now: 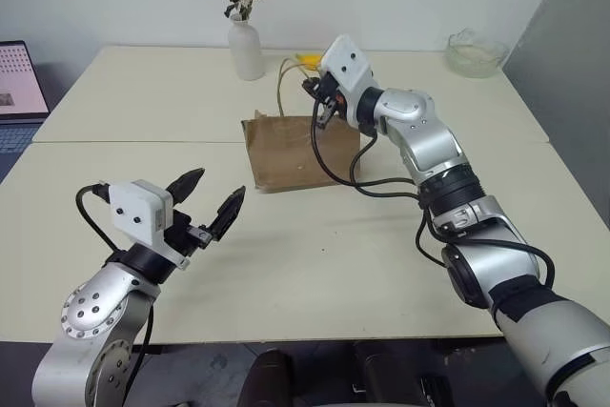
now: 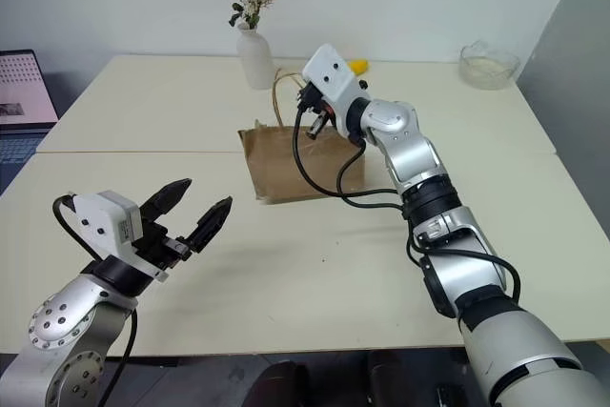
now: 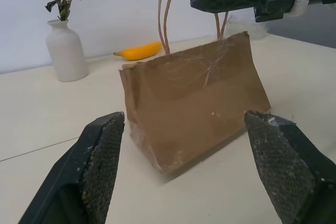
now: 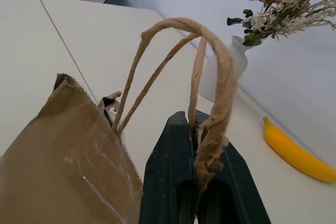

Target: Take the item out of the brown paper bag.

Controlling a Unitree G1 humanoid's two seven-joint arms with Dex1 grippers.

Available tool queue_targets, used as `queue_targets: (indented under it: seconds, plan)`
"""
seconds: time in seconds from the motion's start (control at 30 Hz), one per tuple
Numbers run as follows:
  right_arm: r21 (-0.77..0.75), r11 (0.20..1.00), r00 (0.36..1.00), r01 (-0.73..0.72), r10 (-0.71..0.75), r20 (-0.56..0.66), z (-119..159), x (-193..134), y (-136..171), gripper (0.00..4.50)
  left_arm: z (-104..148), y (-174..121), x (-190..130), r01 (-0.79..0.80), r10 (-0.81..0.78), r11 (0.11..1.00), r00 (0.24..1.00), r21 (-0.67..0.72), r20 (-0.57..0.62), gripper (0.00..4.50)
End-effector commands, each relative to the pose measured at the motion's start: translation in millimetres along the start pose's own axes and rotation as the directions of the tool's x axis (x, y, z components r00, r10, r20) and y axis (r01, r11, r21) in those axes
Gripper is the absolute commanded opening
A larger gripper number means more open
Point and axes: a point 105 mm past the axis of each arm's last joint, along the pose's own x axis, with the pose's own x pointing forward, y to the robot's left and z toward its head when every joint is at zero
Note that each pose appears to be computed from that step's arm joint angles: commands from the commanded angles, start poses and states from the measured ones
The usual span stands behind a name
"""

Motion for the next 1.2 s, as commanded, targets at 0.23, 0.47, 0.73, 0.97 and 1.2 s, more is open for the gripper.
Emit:
queue_targets:
  seconds: [0.23,0.47,0.73,0.97,1.2]
  plan:
    - [-0.006,1.000,1.000,0.002,-0.002,0.024,13,-8,-4,0.57,8,1,2,0.016,-0.017,0.999,0.999,0.032,0.035,3.80]
    - [0.030,0.999,0.999,-0.030,0.029,0.019,10,-20,-2,3.10,10,-5,6,0.068,-0.069,0.998,0.997,0.017,0.045,3.80]
    - [0.219,0.968,0.990,-0.125,0.107,0.092,19,-44,5,4.45,21,-28,6,0.226,-0.226,0.974,0.972,-0.001,0.057,3.80]
    - [0.208,0.968,0.989,-0.140,0.125,0.081,11,-89,6,4.45,24,-18,20,0.206,-0.207,0.978,0.977,0.038,0.040,3.80]
    - [0.230,0.959,0.986,-0.167,0.164,0.031,-6,-160,46,4.50,44,19,66,0.186,-0.194,0.975,0.979,0.118,0.061,3.25]
